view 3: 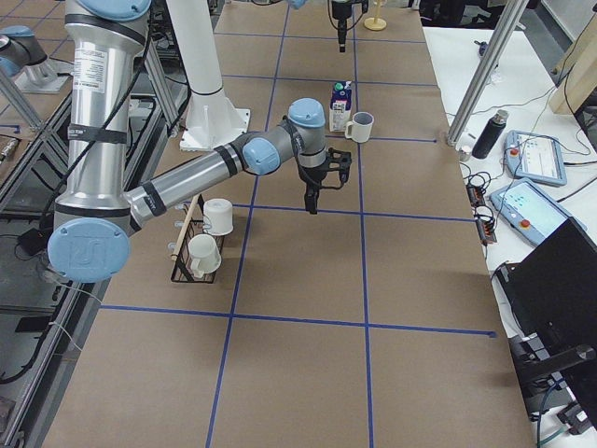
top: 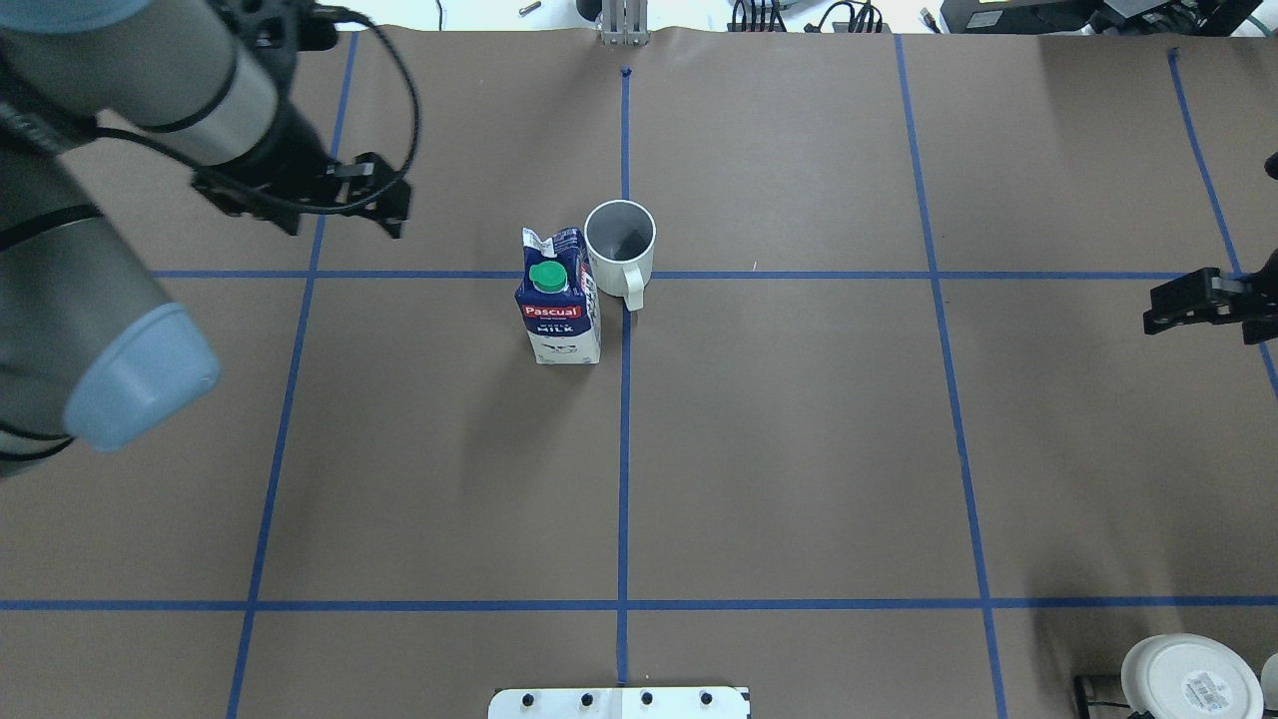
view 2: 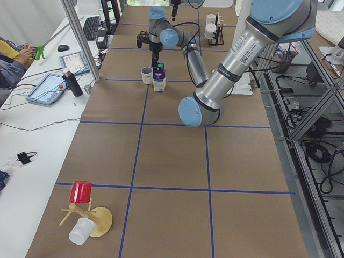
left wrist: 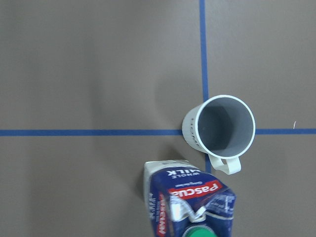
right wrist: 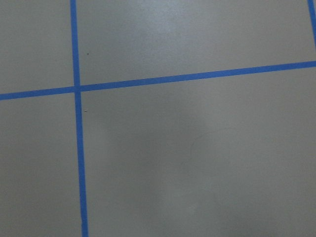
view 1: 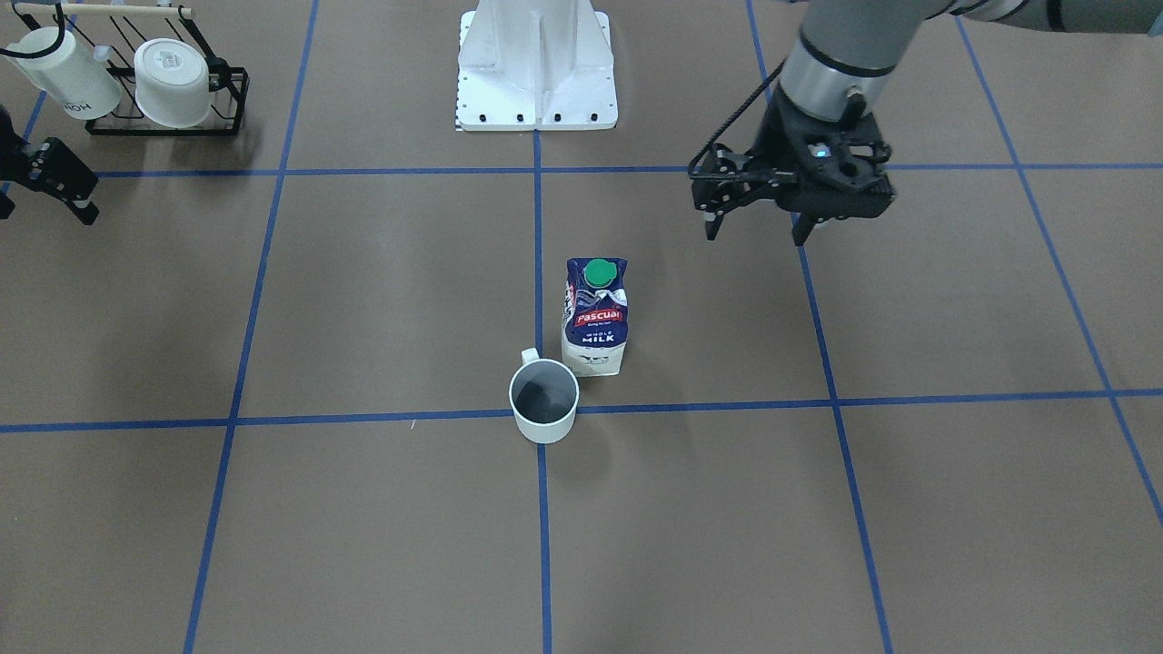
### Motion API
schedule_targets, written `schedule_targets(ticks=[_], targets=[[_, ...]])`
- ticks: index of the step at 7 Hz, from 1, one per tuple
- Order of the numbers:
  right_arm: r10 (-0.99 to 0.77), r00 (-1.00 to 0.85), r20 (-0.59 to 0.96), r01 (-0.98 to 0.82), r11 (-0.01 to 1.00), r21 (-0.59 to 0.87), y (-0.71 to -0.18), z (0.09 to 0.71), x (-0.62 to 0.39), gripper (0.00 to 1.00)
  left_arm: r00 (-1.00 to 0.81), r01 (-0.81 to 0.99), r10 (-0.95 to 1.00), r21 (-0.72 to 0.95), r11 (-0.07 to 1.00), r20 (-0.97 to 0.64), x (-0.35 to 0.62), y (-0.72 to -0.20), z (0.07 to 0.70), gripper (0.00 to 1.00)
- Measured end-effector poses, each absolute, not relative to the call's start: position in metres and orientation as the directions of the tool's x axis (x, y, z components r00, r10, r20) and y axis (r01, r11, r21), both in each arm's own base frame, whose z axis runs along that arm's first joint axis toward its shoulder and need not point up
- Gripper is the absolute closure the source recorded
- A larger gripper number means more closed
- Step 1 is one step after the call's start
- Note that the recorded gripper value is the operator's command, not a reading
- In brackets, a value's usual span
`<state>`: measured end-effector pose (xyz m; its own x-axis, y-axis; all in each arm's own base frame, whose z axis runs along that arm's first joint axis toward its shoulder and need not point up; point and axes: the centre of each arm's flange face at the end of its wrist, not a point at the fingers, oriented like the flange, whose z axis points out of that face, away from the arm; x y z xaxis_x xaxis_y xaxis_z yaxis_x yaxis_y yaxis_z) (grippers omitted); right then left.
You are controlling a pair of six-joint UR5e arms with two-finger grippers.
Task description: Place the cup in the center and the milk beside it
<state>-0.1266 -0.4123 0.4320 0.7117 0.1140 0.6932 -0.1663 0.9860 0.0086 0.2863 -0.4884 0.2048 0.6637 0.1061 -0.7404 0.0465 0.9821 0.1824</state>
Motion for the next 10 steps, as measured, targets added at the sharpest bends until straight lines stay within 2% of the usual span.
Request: schedule_targets(ticks=[3, 5, 7, 10], targets=[[0.086, 0.690, 0.719, -0.138, 0.990, 0.014, -0.423, 0.475, -0.061, 0.00, 0.763, -0.130, 0.279, 0.285, 0.950, -0.583, 0.156, -0.480, 0.347, 0.01], [0.051, 0.687, 0.725, -0.119, 0.992, 0.043, -0.431, 0.484, -0.049, 0.00, 0.748, -0.190, 0.305, 0.250, 0.949, -0.589, 0.087, -0.491, 0.421, 0.01], [0.042, 0.678, 0.733, -0.116, 0.992, 0.050, -0.432, 0.480, -0.048, 0.00, 0.698, -0.196, 0.292, 0.218, 0.956, -0.653, 0.066, -0.493, 0.453, 0.01], [0.039, 0.664, 0.747, -0.110, 0.993, 0.046, -0.431, 0.477, -0.049, 0.00, 0.701, -0.126, 0.179, 0.127, 0.984, -0.690, 0.064, -0.489, 0.465, 0.01]])
